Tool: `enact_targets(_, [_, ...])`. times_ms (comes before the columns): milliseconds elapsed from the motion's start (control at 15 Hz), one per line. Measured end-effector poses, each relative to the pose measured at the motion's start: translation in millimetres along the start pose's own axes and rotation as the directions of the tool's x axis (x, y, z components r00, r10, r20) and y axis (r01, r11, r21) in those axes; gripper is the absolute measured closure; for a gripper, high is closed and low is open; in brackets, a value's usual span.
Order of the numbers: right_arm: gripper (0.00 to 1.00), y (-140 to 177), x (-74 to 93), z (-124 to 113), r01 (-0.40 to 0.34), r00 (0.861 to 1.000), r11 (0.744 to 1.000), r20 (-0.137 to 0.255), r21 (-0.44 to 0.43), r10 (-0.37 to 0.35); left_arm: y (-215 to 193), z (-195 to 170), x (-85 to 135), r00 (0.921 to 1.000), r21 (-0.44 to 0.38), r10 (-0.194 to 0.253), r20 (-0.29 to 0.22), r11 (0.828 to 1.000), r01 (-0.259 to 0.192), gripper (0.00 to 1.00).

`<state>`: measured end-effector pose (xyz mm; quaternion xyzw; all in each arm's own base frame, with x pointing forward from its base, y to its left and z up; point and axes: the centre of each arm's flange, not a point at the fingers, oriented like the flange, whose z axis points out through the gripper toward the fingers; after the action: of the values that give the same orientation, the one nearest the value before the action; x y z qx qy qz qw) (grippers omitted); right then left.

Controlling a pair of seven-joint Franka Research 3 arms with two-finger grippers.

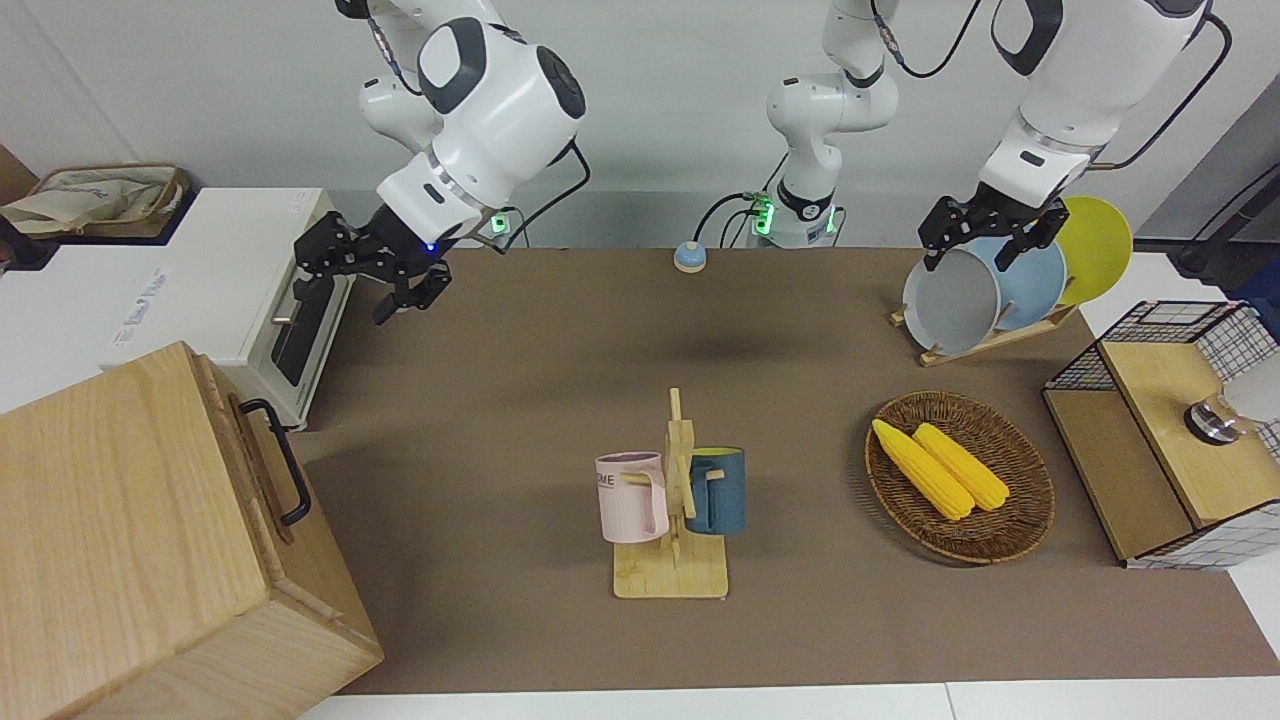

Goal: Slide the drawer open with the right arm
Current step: 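Reach the right gripper up to the black drawer handle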

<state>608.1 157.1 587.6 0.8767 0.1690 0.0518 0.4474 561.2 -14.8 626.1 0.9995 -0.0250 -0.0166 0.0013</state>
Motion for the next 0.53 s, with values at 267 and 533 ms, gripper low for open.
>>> enact_targets(267, [0.01, -18.5, 13.2, 3.4, 0.06, 0.998, 0.985, -0.003, -0.164, -0.062, 0.0, 0.0, 0.0, 1.0, 0.0, 0.0, 0.0, 1.0, 0.0, 0.0])
enact_targets(533, [0.01, -36.6, 25.7, 10.7, 0.107, 0.993, 0.954, -0.011, -0.279, -0.115, 0.0, 0.0, 0.0, 1.0, 0.0, 0.0, 0.0, 1.0, 0.0, 0.0])
